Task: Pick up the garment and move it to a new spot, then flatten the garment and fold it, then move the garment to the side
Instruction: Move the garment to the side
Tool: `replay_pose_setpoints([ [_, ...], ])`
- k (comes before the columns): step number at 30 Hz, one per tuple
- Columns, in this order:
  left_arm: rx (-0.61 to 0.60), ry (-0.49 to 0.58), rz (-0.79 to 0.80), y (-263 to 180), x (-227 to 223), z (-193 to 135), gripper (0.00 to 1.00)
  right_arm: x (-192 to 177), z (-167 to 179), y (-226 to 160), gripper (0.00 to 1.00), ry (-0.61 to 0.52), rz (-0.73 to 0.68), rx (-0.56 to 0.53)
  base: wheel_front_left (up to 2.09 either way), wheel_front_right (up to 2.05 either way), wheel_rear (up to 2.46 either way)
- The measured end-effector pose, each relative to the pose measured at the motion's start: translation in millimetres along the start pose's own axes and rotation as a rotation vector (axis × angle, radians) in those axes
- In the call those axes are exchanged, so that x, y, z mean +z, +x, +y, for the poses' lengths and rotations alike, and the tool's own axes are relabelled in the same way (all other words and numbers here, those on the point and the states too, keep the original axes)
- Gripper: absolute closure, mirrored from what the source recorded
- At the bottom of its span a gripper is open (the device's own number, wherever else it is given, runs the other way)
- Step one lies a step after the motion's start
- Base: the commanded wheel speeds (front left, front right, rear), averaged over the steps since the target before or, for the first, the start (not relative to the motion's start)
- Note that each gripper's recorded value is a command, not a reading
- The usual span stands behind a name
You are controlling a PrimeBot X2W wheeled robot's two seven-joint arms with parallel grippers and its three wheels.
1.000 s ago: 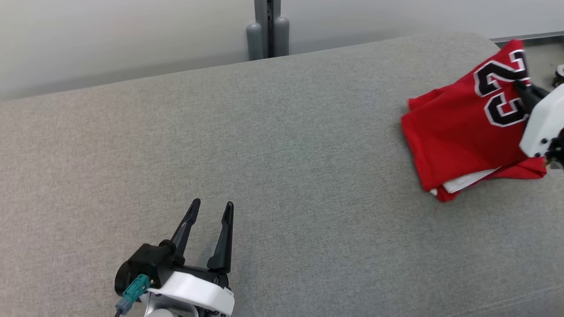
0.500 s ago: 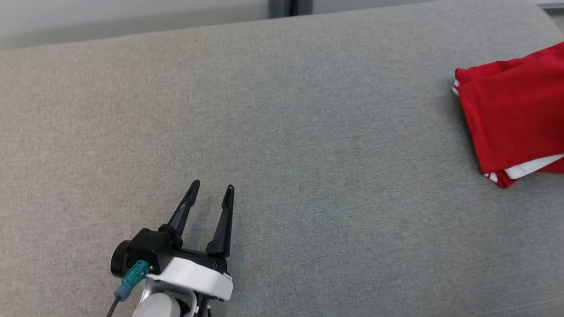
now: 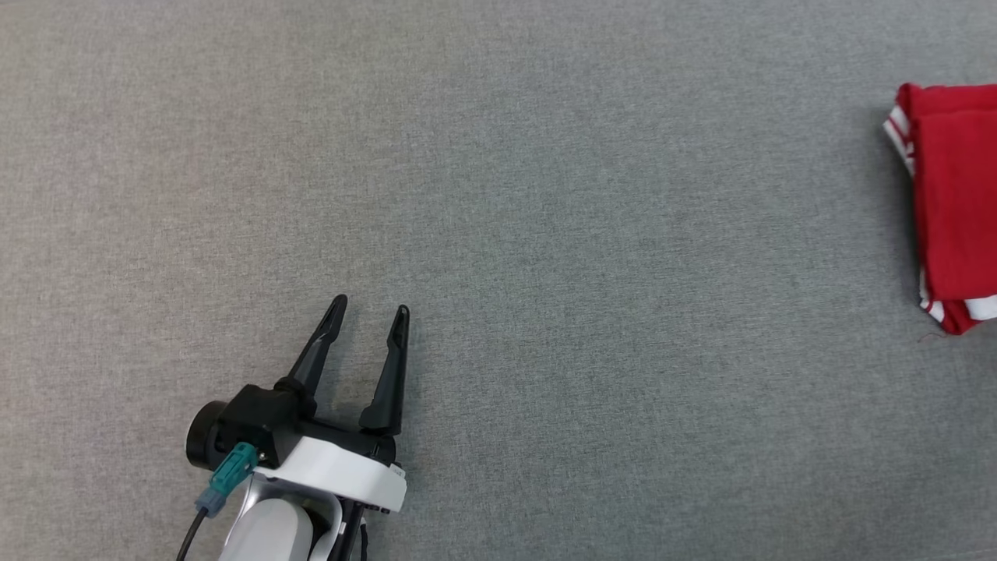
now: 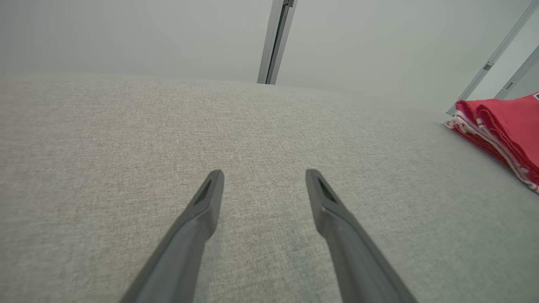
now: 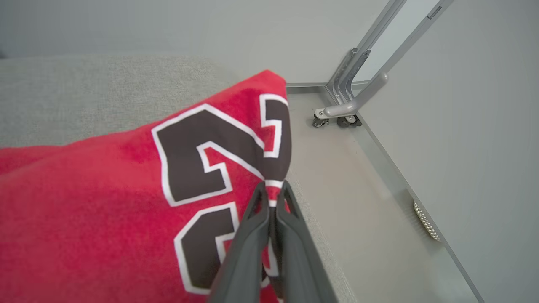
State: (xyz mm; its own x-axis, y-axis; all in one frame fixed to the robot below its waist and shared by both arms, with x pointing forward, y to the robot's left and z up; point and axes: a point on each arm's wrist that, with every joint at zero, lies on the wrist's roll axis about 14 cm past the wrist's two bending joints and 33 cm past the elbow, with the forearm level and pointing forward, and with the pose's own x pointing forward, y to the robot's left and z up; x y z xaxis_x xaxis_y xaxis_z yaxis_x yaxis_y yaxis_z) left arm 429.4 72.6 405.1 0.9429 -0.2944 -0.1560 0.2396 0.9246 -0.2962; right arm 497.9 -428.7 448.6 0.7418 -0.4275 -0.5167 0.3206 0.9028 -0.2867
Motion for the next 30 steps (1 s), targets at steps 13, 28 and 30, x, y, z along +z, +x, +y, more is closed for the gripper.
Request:
replay_pose_setpoints([
  [13,0.016,0.01,0.011,0.6,-4.2,8.1,0.0,0.7,4.5,7.0,0.0,-0.026,-0.037,-0.064,0.0,0.0,0.0],
  [28,-0.014,0.026,-0.026,1.0,10.3,-2.9,0.0,14.0,21.0,-9.4,0.0,-0.007,-0.11,-0.036,0.0,0.0,0.0],
  [30,-0.023,0.025,-0.043,0.5,16.7,-5.7,0.0,19.8,24.4,-14.2,0.0,0.018,-0.136,-0.024,0.0,0.0,0.0],
])
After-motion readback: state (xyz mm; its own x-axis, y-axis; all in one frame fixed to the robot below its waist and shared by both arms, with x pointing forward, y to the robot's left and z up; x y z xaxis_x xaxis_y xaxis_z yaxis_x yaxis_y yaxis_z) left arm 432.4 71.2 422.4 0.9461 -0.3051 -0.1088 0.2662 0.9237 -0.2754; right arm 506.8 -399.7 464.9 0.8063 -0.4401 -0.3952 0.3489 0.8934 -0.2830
